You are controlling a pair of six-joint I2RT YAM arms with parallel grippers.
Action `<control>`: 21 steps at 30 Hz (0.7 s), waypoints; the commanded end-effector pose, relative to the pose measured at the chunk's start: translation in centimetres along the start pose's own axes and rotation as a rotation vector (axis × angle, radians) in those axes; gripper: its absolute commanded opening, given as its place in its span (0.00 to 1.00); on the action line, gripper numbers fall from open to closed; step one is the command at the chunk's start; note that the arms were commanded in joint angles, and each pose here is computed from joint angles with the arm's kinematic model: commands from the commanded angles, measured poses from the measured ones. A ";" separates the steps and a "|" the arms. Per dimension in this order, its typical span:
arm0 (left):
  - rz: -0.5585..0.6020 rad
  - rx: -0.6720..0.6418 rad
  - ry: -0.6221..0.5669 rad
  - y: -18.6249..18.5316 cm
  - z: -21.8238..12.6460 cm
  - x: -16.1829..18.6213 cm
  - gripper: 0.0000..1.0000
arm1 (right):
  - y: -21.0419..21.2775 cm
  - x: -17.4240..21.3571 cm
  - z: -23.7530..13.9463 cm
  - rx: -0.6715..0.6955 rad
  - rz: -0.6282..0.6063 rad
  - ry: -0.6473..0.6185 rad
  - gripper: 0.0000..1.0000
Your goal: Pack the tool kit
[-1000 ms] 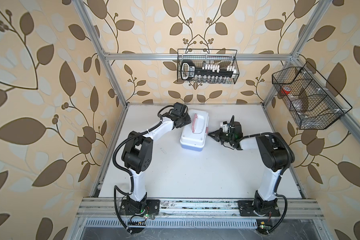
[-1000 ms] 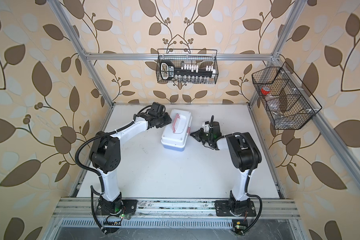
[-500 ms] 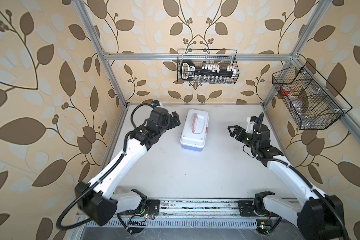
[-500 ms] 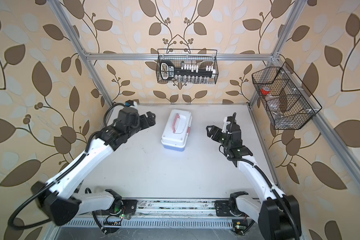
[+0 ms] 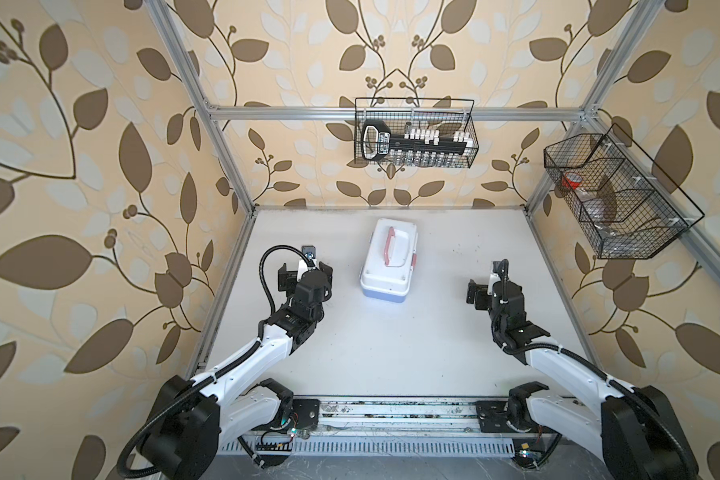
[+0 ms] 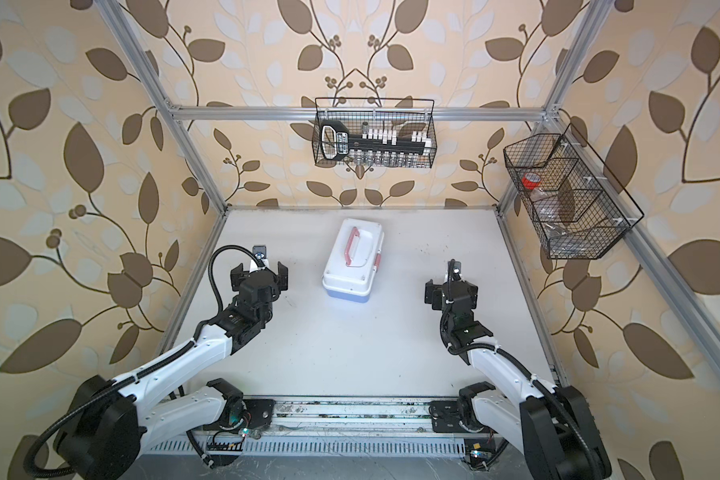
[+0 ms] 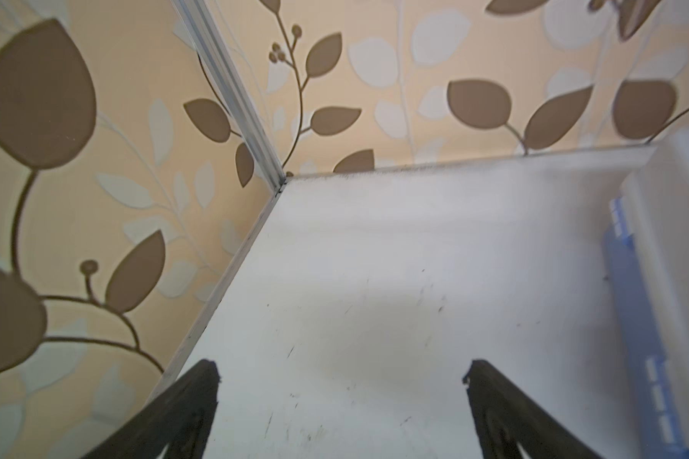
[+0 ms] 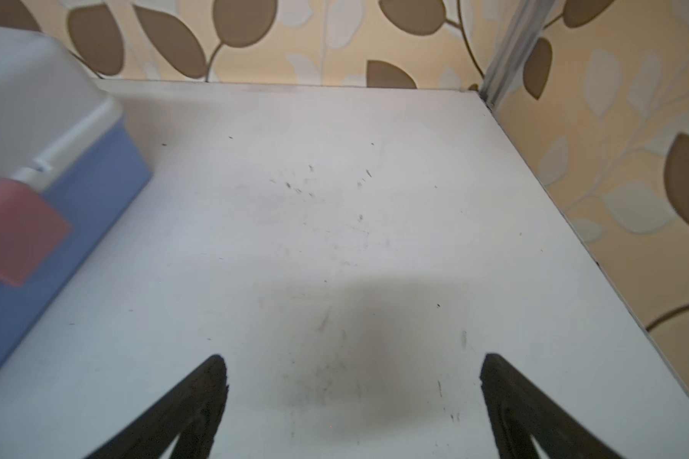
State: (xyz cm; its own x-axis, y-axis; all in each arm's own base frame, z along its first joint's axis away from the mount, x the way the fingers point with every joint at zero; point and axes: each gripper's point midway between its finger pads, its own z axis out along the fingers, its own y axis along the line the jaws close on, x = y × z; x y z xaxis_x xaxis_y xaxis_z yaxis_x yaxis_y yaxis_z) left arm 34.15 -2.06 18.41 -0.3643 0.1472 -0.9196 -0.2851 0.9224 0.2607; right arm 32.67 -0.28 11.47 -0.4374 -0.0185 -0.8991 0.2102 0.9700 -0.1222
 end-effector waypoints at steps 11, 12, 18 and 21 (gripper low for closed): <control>-0.288 0.032 0.179 3.5 9.1 9.0 0.99 | -2.5 -2.3 2.7 0.054 0.067 -0.206 1.00; -0.287 0.053 0.168 3.3 9.1 8.8 0.99 | -2.4 -2.6 2.5 0.049 0.065 -0.224 1.00; -0.224 0.189 0.117 0.7 8.4 9.2 0.99 | -1.9 -1.3 1.1 -0.050 0.080 -0.283 1.00; -0.223 0.192 0.124 0.7 8.4 9.2 0.99 | -0.6 -1.5 2.0 -0.116 0.034 -0.252 1.00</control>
State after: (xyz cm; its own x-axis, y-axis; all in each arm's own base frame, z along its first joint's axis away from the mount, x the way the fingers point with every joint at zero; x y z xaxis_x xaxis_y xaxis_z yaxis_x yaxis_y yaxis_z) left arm 36.59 3.82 5.36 -0.4974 -0.1194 -0.8592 -0.2532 0.9673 0.0122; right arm 33.59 -2.92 10.03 -0.2520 0.0106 -0.9677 0.2140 0.9758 -0.0451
